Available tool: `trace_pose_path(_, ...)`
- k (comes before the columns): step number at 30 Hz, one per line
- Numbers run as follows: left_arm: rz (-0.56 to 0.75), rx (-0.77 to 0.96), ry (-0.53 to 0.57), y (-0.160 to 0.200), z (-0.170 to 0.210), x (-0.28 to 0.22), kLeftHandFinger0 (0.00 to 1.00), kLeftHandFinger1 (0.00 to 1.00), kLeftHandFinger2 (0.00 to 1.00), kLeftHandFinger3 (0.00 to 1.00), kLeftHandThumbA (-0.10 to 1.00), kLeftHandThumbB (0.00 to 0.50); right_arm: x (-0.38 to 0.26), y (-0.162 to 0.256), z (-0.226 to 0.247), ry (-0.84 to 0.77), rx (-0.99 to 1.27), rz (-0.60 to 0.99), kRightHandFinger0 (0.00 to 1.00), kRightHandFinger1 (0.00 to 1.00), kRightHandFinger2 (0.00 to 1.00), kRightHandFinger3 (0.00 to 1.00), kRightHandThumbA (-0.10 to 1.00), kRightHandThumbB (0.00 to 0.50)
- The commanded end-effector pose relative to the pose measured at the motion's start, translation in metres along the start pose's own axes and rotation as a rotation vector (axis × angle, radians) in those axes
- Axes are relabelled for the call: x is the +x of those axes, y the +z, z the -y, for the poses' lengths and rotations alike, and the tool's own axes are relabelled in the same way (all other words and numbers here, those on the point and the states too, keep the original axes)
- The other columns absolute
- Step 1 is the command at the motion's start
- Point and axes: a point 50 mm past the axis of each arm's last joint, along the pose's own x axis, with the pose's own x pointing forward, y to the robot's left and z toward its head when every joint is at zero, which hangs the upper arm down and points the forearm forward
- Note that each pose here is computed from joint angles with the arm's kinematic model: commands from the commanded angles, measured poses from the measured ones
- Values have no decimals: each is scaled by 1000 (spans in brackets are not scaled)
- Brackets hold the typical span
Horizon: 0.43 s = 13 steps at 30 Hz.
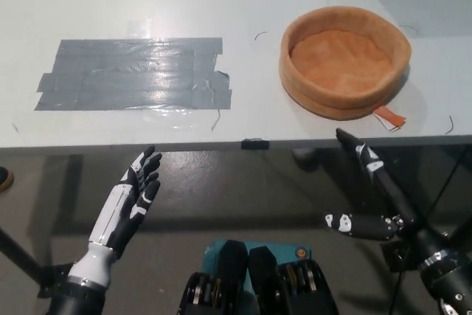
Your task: An emotional support dumpling is kept in a soft plate infront in the middle of the desk infront of the robot. The robot extends its right arm to pick up the dumpling and hands it to a person
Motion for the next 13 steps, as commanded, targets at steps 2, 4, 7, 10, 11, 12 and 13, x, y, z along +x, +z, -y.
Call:
trace_pose_path(2, 41, -25, 6, 6, 0, -6, 1000, 1000, 1000, 1000, 851, 373, 3, -1, -2, -18, 13, 57, 1000, 1000, 1000, 1000, 1000, 343)
trace_pose_path(4, 38, -28, 6, 6, 0, -8, 1000, 1000, 1000, 1000, 849, 374, 1, -5, -4, -10, 15, 54, 1000, 1000, 1000, 1000, 1000, 334)
trace_pose_path(7, 52, -15, 6, 7, 0, -8, 1000, 1000, 1000, 1000, 864, 381, 0, -11, -6, 5, 24, 42, 1000, 1000, 1000, 1000, 1000, 320)
trace_pose_path(10, 48, -14, 2, 5, 2, -13, 1000, 1000, 1000, 1000, 868, 371, -6, -18, -9, 15, 27, 20, 1000, 1000, 1000, 1000, 1000, 321)
trace_pose_path(11, 45, -7, -2, 3, 4, -16, 1000, 1000, 1000, 1000, 871, 379, -10, -21, -11, 19, 29, 9, 1000, 1000, 1000, 1000, 1000, 320)
trace_pose_path(12, 32, -18, -2, 2, 4, -17, 1000, 1000, 1000, 1000, 869, 397, -11, -22, -12, 23, 36, 8, 1000, 1000, 1000, 1000, 1000, 319)
trace_pose_path(13, 30, -19, -2, 2, 4, -17, 1000, 1000, 1000, 1000, 869, 397, -11, -22, -12, 23, 38, 8, 1000, 1000, 1000, 1000, 1000, 319)
